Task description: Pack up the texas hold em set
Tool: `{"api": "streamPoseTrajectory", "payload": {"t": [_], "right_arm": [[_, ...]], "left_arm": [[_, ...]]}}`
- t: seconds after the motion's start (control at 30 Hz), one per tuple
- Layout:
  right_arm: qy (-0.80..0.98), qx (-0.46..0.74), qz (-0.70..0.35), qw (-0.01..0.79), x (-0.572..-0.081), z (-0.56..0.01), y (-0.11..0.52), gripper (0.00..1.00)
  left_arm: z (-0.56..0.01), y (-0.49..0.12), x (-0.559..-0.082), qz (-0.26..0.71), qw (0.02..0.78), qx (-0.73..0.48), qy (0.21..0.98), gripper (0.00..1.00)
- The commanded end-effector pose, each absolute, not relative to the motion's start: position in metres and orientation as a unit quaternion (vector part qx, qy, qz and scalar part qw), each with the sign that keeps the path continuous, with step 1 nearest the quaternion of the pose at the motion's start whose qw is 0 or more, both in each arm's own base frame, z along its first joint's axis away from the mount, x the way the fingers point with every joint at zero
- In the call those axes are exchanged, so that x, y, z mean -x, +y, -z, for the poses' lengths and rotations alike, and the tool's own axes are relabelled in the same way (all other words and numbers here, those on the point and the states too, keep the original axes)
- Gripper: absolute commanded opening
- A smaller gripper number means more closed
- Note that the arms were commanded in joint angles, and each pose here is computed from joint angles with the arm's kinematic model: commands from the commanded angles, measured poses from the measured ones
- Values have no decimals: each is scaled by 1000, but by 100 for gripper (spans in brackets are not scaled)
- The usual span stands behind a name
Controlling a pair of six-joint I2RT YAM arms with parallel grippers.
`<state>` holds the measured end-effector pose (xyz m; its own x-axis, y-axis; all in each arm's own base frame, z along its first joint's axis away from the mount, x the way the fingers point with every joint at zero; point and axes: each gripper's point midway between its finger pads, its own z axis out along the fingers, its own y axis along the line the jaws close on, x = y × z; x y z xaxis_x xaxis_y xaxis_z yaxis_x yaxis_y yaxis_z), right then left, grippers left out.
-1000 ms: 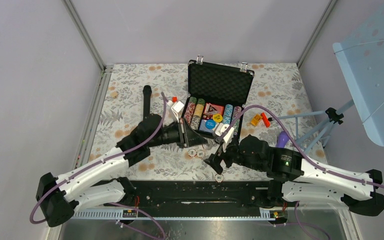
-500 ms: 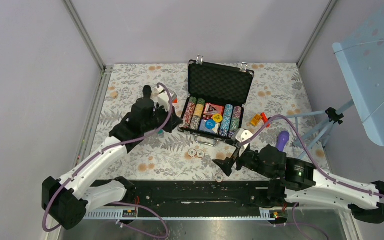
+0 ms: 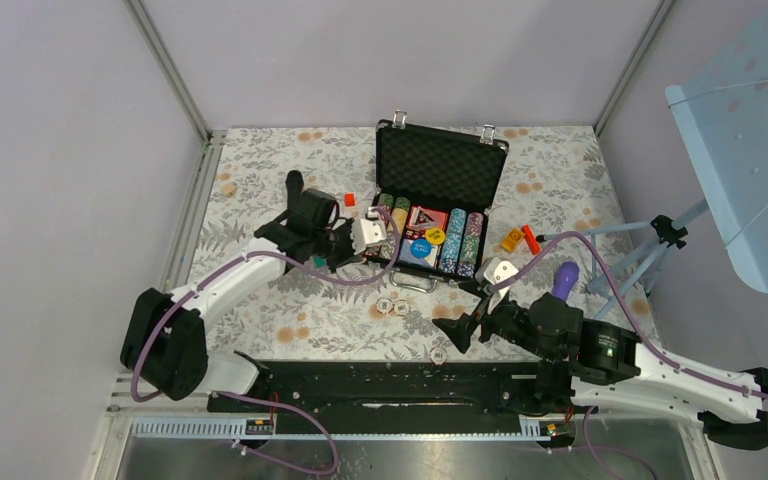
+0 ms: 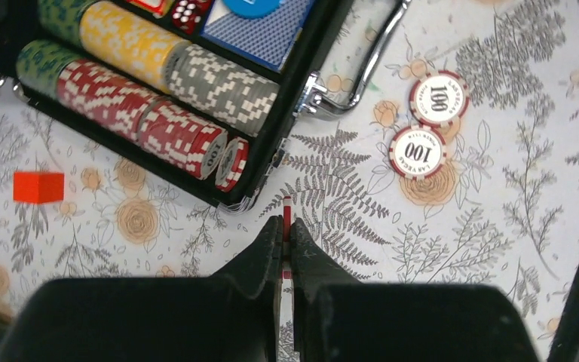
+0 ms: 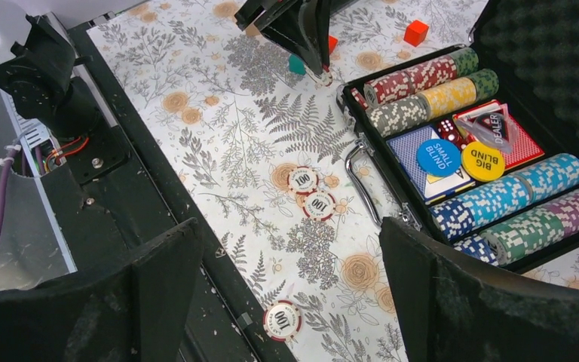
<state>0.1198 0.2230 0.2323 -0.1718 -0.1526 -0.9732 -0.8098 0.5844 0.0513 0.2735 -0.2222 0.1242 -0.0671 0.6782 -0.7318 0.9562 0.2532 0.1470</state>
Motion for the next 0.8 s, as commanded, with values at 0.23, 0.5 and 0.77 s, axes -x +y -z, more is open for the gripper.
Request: {"api": "streamPoseTrajectory", "payload": {"t": [0.23,0.5,0.77], "right_arm": [[720,332,-305,527,-116,-220,217,93],[729,330,-299,519,-114,-213,211,93],[732,328,-288,522,-115,-209,203,94]], "left_arm": [[-131,-239,-305,139,404,-722,544,0],[-122,-243,-326,119,410,-760,490,0],[-121,-246,-344,98,415,-776,466,0]]}}
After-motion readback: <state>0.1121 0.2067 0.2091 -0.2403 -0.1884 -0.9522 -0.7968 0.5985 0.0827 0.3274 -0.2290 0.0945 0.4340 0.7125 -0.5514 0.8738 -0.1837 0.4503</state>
